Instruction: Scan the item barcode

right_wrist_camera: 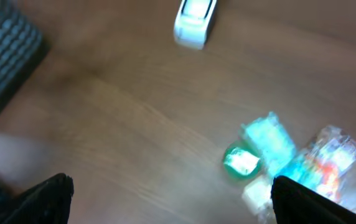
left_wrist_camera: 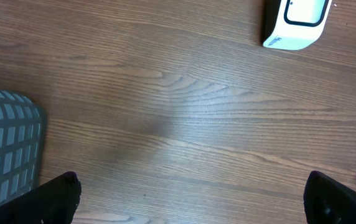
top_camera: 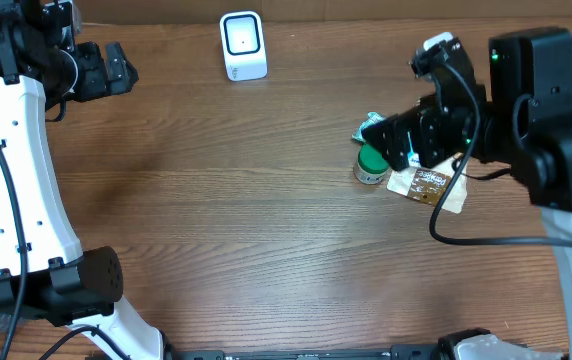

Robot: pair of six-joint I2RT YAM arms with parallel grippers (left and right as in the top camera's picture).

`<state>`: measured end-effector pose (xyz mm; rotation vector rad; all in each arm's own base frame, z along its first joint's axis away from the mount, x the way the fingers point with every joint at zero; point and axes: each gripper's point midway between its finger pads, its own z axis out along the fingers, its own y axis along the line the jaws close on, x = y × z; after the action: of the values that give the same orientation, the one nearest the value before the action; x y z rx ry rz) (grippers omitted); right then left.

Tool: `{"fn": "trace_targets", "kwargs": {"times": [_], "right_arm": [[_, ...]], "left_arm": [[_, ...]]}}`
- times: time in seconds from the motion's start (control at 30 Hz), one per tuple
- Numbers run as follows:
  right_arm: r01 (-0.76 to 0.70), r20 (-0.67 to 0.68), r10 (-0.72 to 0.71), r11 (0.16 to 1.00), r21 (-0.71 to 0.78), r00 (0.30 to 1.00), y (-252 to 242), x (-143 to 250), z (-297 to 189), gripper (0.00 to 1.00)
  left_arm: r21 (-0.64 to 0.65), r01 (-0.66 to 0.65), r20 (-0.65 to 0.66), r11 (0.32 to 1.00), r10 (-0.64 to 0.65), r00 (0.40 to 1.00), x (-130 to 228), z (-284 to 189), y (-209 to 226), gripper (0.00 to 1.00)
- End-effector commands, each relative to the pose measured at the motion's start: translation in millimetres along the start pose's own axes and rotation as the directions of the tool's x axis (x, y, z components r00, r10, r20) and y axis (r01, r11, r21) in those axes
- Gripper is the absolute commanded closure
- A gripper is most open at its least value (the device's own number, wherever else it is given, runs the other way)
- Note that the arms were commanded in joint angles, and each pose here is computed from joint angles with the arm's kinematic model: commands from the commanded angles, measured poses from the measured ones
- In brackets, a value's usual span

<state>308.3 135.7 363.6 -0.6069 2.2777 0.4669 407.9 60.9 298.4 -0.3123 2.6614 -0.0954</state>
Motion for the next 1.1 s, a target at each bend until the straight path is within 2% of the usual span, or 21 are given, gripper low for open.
{"fn": "trace_targets", "kwargs": {"times": [0.0, 0.23, 0.4, 0.5, 0.63, 0.83, 1.0, 1.07], "right_arm": [[0.03, 0.091, -0.034, 0.998, 0.048, 0.995, -1, 3, -9, 0.0], [0.086, 0.336, -0.134, 0.984, 0.153, 0.932, -12, 19, -4, 0.0], [0.059, 0.537, -0.17, 0.974, 0.218, 0.827, -18, 48, -11, 0.0], [-0.01, 0.637, -0.142, 0.973, 0.23, 0.758, -25, 85, -9, 0.0], [-0.062, 0.696, -0.114, 0.973, 0.222, 0.709, -30, 126, 1, 0.0], [-0.12, 0.73, -0.051, 0.976, 0.18, 0.682, -34, 171, 24, 0.0], [-0.132, 0.726, -0.031, 0.977, 0.167, 0.687, -39, 193, 47, 0.0], [-0.151, 0.705, 0.001, 0.977, 0.151, 0.71, -41, 201, 55, 0.0]], "left_arm": [[0.0, -0.034, 0.045, 0.999, 0.034, 0.998, -4, -15, -4, 0.01], [0.0, -0.034, 0.045, 0.999, 0.034, 0.998, -4, -15, -4, 0.0], [0.0, -0.034, 0.045, 0.999, 0.034, 0.998, -4, -15, -4, 0.0], [0.0, -0.034, 0.045, 0.999, 0.034, 0.998, -4, -15, -4, 0.01], [0.0, -0.034, 0.045, 0.999, 0.034, 0.998, -4, -15, -4, 0.0], [0.0, -0.034, 0.045, 0.999, 0.034, 0.998, -4, -15, -4, 0.0], [0.0, -0.034, 0.045, 0.999, 0.034, 0.998, -4, -15, -4, 0.01], [0.0, -0.034, 0.045, 0.999, 0.034, 0.998, -4, -15, -4, 0.0]]}}
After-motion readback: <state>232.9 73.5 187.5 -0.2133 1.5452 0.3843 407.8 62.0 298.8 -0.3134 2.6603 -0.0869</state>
